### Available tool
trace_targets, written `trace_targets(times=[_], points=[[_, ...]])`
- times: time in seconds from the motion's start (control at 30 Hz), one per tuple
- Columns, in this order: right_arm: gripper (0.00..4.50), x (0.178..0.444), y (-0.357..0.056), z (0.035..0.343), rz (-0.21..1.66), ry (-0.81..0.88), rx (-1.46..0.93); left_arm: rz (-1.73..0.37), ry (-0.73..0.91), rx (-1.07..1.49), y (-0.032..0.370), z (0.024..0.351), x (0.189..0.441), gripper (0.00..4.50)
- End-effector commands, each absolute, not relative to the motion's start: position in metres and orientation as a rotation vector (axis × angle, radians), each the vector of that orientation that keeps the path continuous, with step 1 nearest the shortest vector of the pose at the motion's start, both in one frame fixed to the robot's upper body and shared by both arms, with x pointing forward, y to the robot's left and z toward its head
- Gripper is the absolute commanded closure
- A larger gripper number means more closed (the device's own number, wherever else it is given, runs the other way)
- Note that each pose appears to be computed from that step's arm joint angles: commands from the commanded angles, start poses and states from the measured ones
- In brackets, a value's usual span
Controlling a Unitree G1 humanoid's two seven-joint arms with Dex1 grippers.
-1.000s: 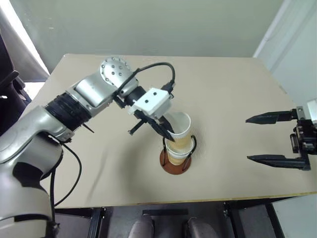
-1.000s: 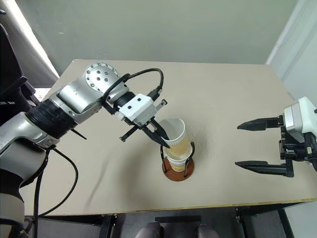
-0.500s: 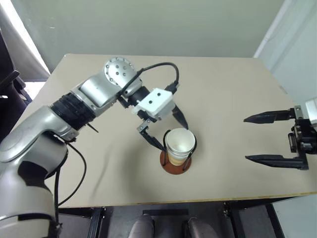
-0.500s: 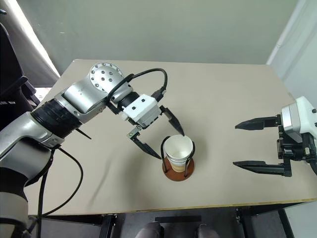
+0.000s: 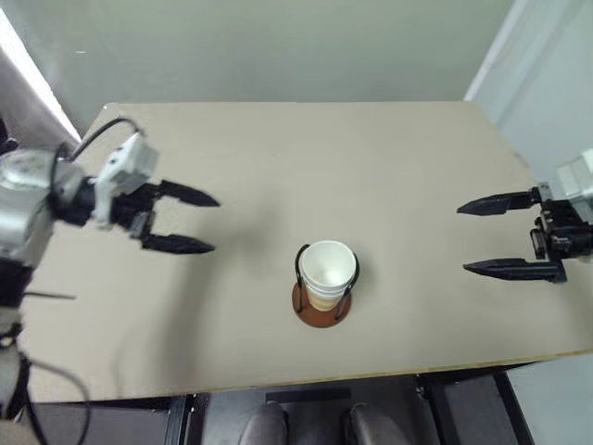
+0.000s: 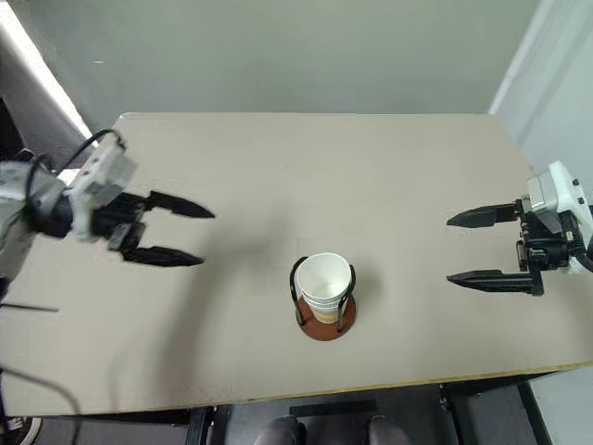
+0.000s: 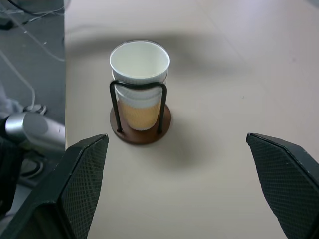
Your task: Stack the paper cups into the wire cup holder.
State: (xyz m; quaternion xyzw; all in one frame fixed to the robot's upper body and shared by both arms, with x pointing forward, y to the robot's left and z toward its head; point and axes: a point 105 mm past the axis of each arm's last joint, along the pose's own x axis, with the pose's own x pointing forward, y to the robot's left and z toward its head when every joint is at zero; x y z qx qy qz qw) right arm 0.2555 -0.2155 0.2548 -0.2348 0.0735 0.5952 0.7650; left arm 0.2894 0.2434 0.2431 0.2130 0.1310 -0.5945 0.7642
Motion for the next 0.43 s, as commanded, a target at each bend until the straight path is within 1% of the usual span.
trace_targets(times=[0.03, 0.1, 0.17, 0.27, 0.43], points=[[0.0, 0.26, -0.236, 0.264, 1.23, 0.163, -0.537, -1.226, 0.249, 0.449, 0.258, 0.257, 0.267, 0.01], [0.0, 0.265, -0.24, 0.264, 1.208, 0.159, -0.528, -1.182, 0.235, 0.407, 0.263, 0.256, 0.259, 0.01], [0.0, 0.271, -0.239, 0.265, 1.197, 0.14, -0.514, -1.15, 0.221, 0.386, 0.262, 0.252, 0.257, 0.01], [0.0, 0.276, -0.233, 0.261, 1.216, 0.132, -0.492, -1.159, 0.222, 0.367, 0.253, 0.244, 0.253, 0.01], [0.0, 0.28, -0.227, 0.261, 1.247, 0.131, -0.487, -1.157, 0.217, 0.362, 0.247, 0.245, 0.25, 0.01]])
